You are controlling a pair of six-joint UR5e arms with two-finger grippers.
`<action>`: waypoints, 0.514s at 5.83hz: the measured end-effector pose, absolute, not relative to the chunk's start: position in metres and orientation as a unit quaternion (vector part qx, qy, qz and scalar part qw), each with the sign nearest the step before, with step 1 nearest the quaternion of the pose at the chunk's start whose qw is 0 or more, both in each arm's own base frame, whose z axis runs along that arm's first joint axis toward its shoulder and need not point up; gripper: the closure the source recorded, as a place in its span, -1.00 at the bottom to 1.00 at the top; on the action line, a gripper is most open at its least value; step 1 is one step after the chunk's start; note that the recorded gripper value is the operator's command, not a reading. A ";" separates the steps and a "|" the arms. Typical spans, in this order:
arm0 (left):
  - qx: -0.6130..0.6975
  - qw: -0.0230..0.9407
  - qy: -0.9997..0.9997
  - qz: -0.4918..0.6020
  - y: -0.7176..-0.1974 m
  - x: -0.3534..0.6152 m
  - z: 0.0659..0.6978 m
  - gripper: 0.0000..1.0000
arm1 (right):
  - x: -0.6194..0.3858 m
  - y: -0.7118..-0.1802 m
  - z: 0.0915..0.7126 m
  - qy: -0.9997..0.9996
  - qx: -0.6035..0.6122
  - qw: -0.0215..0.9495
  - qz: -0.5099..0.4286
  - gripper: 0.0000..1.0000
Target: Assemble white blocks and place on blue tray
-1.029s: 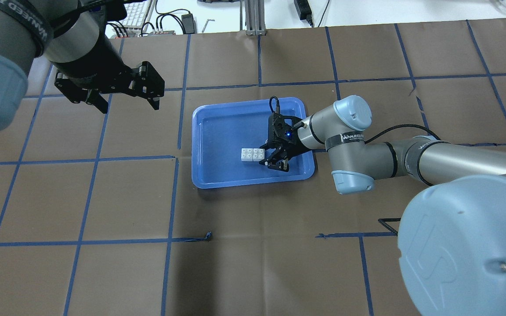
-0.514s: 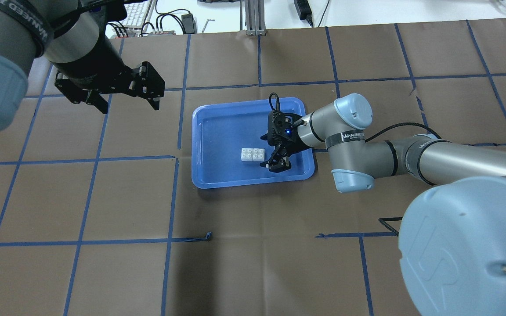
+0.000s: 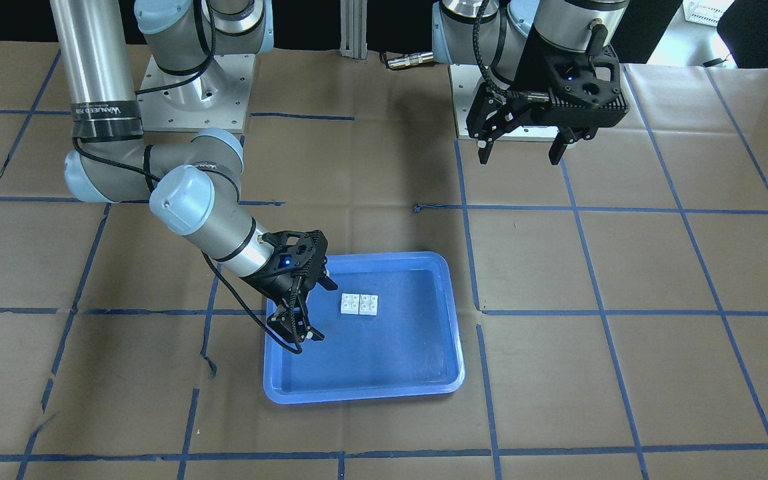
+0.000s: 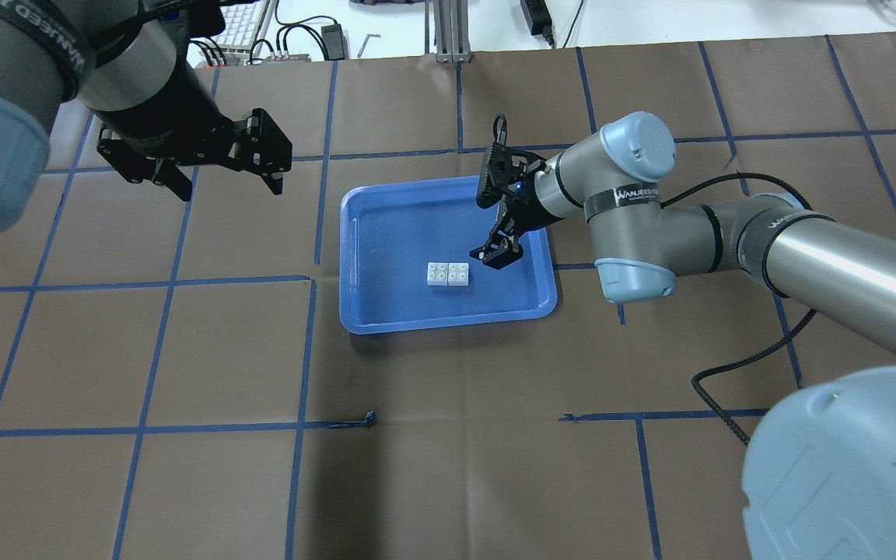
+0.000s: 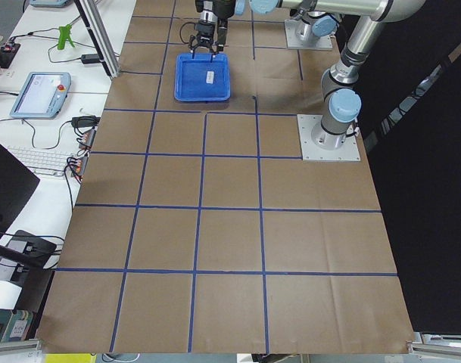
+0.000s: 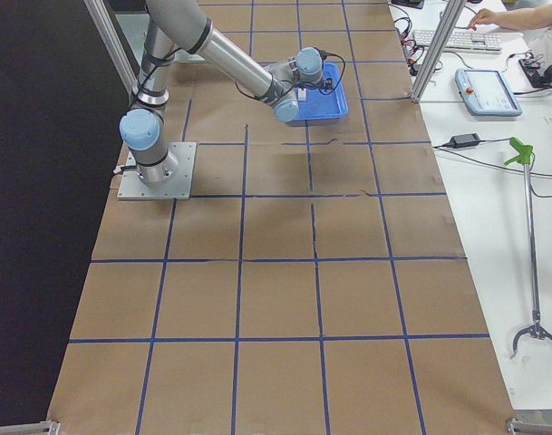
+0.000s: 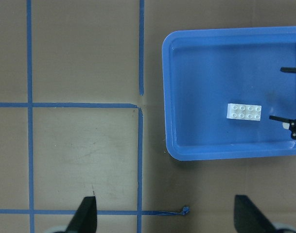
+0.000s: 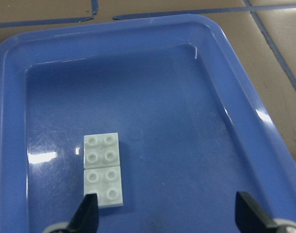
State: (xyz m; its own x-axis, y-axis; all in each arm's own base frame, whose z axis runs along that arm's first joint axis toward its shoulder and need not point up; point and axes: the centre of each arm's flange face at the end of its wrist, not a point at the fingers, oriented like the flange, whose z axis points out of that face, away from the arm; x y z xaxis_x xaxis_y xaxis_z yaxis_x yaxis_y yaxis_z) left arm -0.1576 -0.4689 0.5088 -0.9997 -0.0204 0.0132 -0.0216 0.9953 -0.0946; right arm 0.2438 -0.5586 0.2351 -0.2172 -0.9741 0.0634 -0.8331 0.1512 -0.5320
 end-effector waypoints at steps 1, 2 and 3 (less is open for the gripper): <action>0.010 0.006 -0.999 0.047 -0.469 -0.158 0.509 -0.98 | 0.233 -0.562 0.273 0.775 -0.588 0.130 -0.192 -0.99; 0.010 0.006 -0.999 0.047 -0.469 -0.158 0.509 -0.98 | 0.222 -0.565 0.309 0.817 -0.547 0.106 -0.149 -0.99; 0.010 0.006 -0.999 0.047 -0.469 -0.158 0.509 -0.98 | 0.212 -0.565 0.339 0.861 -0.488 0.083 -0.119 -0.99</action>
State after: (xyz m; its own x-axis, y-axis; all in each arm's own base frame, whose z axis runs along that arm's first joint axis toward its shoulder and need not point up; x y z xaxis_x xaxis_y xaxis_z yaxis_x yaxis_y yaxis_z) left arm -0.1578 -0.4688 0.5087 -0.9997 -0.0197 0.0139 -0.0209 0.9953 -0.0943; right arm 0.2118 -0.5652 0.3392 -0.5103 -0.8596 -0.0267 -0.8200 0.4957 -0.2863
